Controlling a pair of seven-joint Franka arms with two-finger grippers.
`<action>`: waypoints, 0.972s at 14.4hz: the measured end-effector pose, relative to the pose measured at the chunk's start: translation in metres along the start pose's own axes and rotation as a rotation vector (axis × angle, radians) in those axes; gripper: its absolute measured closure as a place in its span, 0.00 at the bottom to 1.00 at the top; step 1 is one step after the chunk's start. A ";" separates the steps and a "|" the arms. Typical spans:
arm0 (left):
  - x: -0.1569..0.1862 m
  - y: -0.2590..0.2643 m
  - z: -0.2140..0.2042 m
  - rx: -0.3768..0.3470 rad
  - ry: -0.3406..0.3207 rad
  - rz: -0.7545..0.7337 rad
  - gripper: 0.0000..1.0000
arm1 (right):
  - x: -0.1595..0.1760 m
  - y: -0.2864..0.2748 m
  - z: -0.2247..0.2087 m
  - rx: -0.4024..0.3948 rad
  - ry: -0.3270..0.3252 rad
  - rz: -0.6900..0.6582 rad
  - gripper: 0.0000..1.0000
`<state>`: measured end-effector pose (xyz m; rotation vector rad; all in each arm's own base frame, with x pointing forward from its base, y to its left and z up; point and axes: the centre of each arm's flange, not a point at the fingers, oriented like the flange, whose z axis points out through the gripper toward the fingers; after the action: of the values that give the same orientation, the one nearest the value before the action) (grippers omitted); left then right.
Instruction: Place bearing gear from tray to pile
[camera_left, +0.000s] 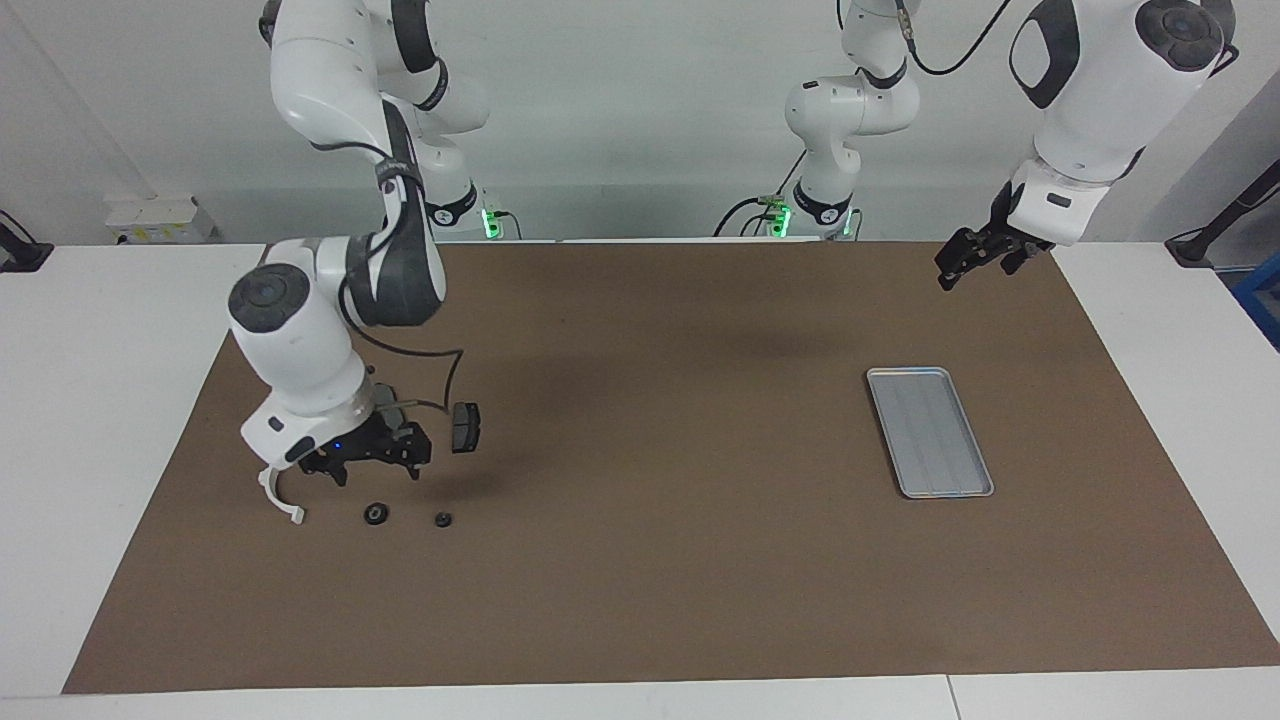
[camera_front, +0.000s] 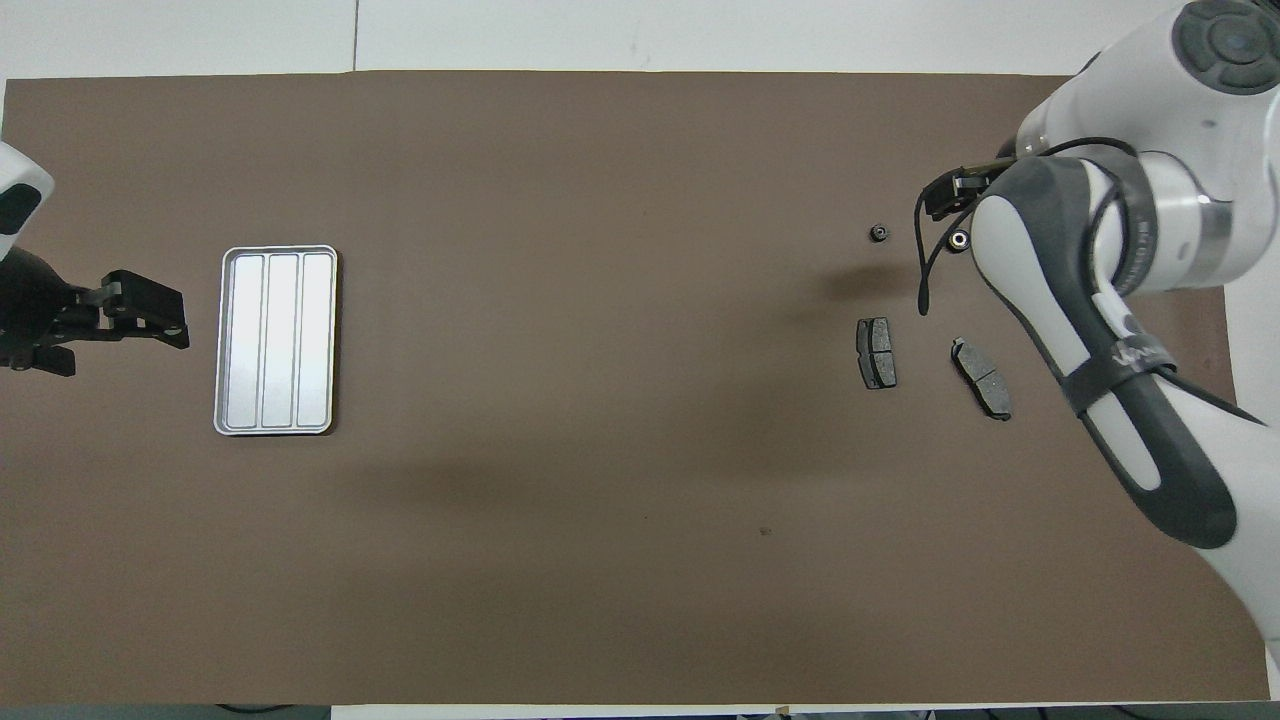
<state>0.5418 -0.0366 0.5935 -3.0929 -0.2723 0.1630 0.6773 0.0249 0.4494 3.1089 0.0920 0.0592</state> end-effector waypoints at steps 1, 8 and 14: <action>0.000 0.000 0.000 0.000 0.000 0.000 0.00 | -0.012 0.008 -0.028 0.001 -0.002 0.003 0.00; 0.000 0.000 0.000 0.000 0.000 0.000 0.00 | -0.128 0.012 -0.172 0.026 -0.087 0.007 0.00; 0.000 0.000 0.000 0.000 0.000 0.000 0.00 | -0.138 0.010 -0.170 0.027 -0.129 0.004 0.00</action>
<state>0.5418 -0.0366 0.5935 -3.0929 -0.2723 0.1630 0.5330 0.0119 0.6144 3.1296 0.0845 -0.1439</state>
